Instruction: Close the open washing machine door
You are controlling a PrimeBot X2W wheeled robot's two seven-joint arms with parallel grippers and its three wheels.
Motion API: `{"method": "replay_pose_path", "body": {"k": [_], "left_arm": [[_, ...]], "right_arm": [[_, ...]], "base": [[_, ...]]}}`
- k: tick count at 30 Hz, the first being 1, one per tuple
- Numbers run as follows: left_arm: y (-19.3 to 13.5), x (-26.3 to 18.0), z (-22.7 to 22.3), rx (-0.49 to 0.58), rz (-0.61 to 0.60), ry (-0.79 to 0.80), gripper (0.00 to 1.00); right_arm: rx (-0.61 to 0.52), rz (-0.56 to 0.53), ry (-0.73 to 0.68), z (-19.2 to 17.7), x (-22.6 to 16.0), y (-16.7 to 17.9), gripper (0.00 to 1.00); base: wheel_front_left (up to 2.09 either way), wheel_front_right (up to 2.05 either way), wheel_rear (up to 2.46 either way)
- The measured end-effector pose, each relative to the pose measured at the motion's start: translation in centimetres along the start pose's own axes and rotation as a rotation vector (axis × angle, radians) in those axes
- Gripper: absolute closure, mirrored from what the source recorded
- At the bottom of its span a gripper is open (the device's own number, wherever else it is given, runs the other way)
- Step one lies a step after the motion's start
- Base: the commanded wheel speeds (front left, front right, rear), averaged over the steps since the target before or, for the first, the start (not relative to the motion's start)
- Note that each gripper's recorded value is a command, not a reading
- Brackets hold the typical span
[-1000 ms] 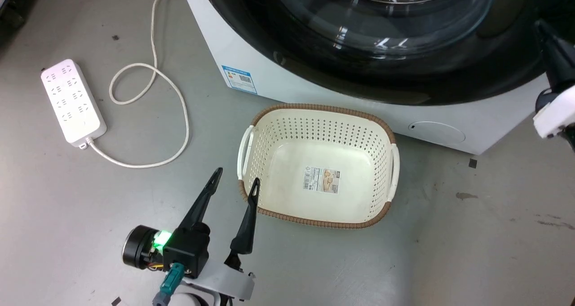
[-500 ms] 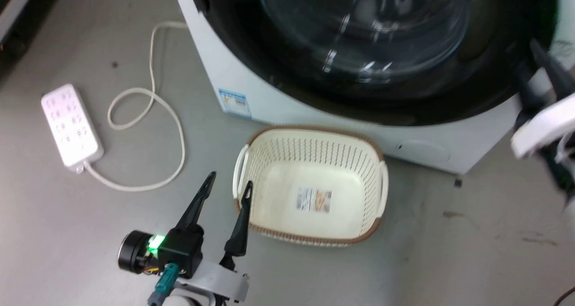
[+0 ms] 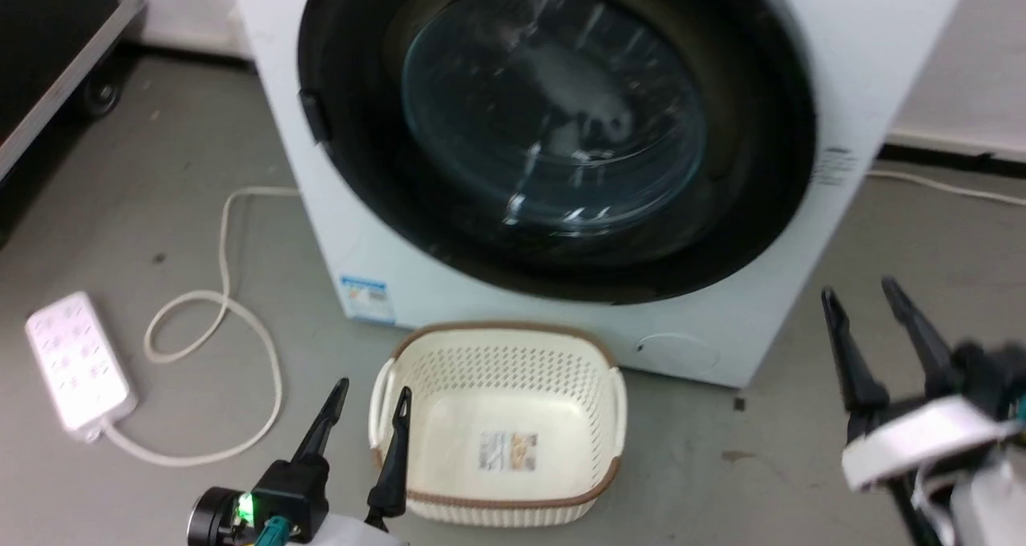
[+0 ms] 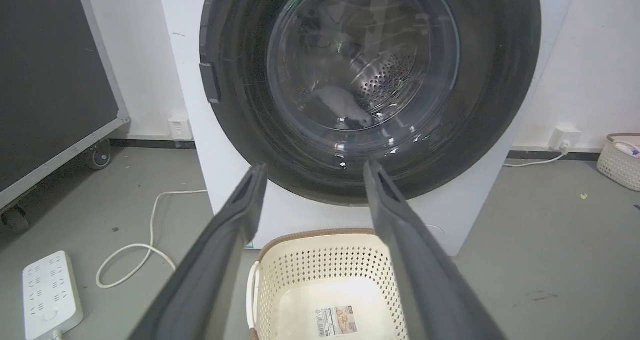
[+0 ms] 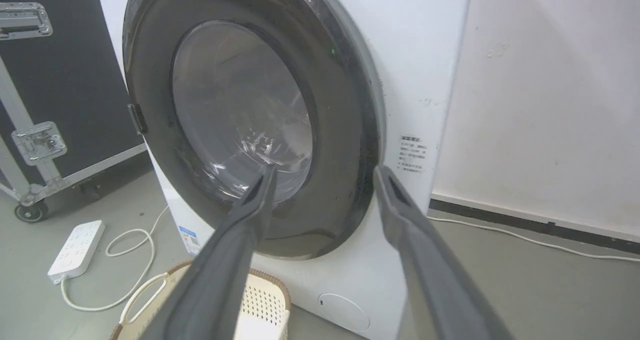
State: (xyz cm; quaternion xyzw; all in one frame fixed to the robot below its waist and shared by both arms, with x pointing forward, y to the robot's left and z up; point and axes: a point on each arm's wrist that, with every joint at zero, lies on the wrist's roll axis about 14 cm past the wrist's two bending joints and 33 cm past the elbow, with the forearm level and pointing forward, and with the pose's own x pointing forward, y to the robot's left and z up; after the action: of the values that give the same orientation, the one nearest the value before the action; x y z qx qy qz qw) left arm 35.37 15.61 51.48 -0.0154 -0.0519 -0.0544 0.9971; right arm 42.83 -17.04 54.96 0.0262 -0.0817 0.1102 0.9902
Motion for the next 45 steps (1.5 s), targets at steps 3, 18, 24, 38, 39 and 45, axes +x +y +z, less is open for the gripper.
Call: {"method": "replay_pose_path", "body": {"k": [3,18,24,38,39,45], "left_arm": [[-0.5,0.0,-0.1,-0.007,-0.017,0.001,0.00],[-1.6,0.0,-0.7,-0.004,-0.049,0.021,0.00],[-1.5,-0.1,-0.6,0.008,-0.040,0.018,0.00],[-1.0,-0.3,-0.6,0.011,-0.013,0.018,1.00],[-1.0,-0.3,-0.6,0.011,-0.013,0.019,1.00],[-0.9,-0.2,-0.6,0.012,-0.010,0.027,1.00]], "right_arm": [[-0.004,-0.061,-0.036,0.8,-2.7,-0.1,0.00],[0.015,-0.158,-0.012,-0.3,-7.7,0.4,0.00],[0.017,-0.155,-0.016,-0.2,-7.6,0.5,0.00],[0.028,-0.137,-0.015,-0.3,-7.3,1.1,1.00],[0.028,-0.137,-0.014,-0.3,-7.3,1.1,1.00],[0.028,-0.136,-0.001,-0.5,-7.3,1.2,1.00]], "base": [[0.00,0.00,0.00],[0.00,0.00,0.00],[0.00,0.00,0.00],[0.00,0.00,0.00],[0.00,0.00,0.00],[0.00,0.00,0.00]]}}
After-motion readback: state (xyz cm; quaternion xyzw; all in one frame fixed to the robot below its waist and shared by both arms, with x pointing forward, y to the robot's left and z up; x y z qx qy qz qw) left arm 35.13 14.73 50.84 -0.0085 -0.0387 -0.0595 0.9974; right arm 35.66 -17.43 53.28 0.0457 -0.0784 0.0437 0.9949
